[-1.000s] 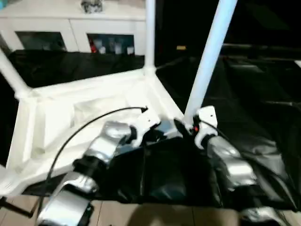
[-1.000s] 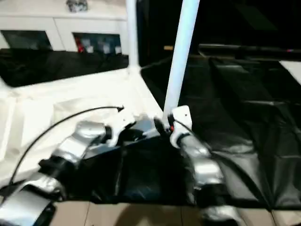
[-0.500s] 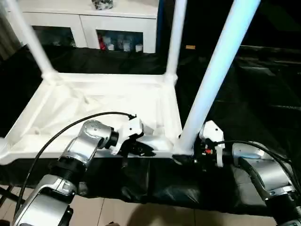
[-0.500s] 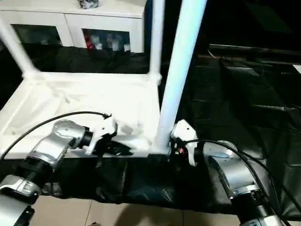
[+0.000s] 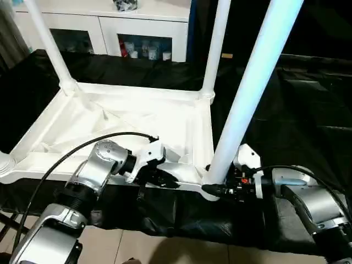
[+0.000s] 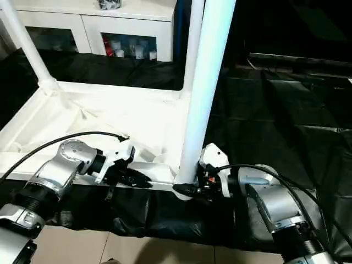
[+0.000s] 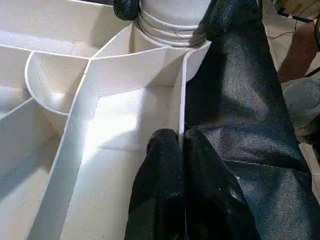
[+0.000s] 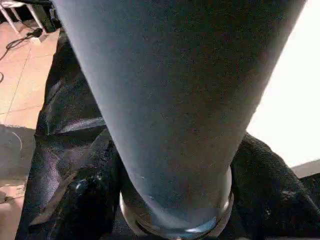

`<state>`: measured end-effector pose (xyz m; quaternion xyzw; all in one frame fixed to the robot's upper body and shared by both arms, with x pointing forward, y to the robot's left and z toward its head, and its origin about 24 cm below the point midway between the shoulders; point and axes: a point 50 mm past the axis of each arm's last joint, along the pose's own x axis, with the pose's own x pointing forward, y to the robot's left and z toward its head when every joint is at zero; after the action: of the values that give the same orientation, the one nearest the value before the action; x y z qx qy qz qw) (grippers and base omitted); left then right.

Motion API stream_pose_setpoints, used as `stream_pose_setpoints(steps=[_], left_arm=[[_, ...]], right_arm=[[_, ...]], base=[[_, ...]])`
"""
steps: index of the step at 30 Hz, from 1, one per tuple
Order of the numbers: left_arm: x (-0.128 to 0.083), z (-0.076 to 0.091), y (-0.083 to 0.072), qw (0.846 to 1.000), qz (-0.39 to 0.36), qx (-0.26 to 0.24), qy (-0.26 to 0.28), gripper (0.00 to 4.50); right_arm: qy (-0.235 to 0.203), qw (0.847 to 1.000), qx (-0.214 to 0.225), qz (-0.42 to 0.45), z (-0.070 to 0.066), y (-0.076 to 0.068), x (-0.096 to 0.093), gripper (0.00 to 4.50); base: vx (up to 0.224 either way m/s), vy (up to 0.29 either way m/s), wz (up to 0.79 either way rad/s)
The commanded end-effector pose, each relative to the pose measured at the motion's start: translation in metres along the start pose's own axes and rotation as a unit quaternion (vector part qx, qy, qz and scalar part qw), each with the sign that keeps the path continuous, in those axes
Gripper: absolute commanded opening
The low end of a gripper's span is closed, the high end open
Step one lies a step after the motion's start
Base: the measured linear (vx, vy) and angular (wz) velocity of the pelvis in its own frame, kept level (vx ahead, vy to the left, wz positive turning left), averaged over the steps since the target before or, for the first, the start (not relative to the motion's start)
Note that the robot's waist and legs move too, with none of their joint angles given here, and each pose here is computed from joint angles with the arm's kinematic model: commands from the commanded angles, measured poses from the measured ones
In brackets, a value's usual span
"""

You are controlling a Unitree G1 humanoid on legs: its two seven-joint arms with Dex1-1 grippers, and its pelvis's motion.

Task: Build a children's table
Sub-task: Rotate leg to tighten

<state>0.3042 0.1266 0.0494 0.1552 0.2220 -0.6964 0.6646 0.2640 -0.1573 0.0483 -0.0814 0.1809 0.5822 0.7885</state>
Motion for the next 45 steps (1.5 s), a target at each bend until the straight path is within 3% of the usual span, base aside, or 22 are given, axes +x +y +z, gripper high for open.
stream_pose_setpoints(steps=[1,4,5,7,11,15,21,24,26,28,38,45], left_arm=[[0.007,0.006,0.003,1.000,0.010,-0.002,-0.023,0.00],[0.010,0.007,0.008,0.998,0.049,-0.010,-0.028,0.00],[0.017,0.012,0.014,0.995,0.091,-0.018,-0.040,0.00],[0.019,0.013,0.016,0.993,0.104,-0.020,-0.044,0.00],[0.040,0.030,0.025,0.985,0.159,-0.024,-0.056,0.00],[0.060,0.043,0.026,0.981,0.183,-0.019,-0.060,0.00],[0.080,0.054,0.021,0.981,0.177,-0.022,-0.078,0.00],[0.082,0.054,0.020,0.981,0.174,-0.023,-0.081,0.00],[0.082,0.053,0.020,0.981,0.173,-0.023,-0.081,0.00],[0.074,0.049,0.017,0.984,0.153,-0.013,-0.086,0.00],[0.052,0.032,0.010,0.994,0.084,0.001,-0.074,0.00],[0.032,0.025,0.009,0.997,0.042,-0.003,-0.071,0.00]], right_arm=[[0.003,1.000,0.005,0.027,-0.003,0.010,0.010,2.66],[-0.013,1.000,0.021,-0.008,-0.005,0.007,0.014,2.65],[-0.030,0.995,0.038,-0.082,-0.005,-0.003,0.022,2.65],[-0.034,0.993,0.044,-0.105,-0.006,-0.006,0.024,2.65],[-0.054,0.968,0.090,-0.228,-0.005,-0.020,0.045,2.64],[-0.057,0.946,0.125,-0.294,0.000,-0.026,0.068,2.64],[-0.085,0.941,0.126,-0.303,0.015,-0.021,0.096,2.64],[-0.096,0.947,0.120,-0.282,0.020,-0.019,0.101,3.34],[-0.096,0.948,0.120,-0.280,0.020,-0.019,0.101,3.43],[-0.076,0.958,0.078,-0.264,0.015,-0.021,0.089,3.70],[-0.046,0.985,0.036,-0.162,0.002,-0.023,0.048,3.70],[-0.037,0.999,0.001,-0.018,0.002,-0.006,0.022,3.70]], base=[[0.000,0.000,0.00],[0.000,0.000,0.00],[0.000,0.000,0.00],[0.000,0.000,0.00],[0.000,0.000,0.00],[0.000,0.000,0.00],[0.000,0.000,0.00],[0.000,0.000,0.00],[0.000,0.000,0.00],[0.000,0.000,0.00],[0.000,0.000,0.00],[0.000,0.000,0.00]])
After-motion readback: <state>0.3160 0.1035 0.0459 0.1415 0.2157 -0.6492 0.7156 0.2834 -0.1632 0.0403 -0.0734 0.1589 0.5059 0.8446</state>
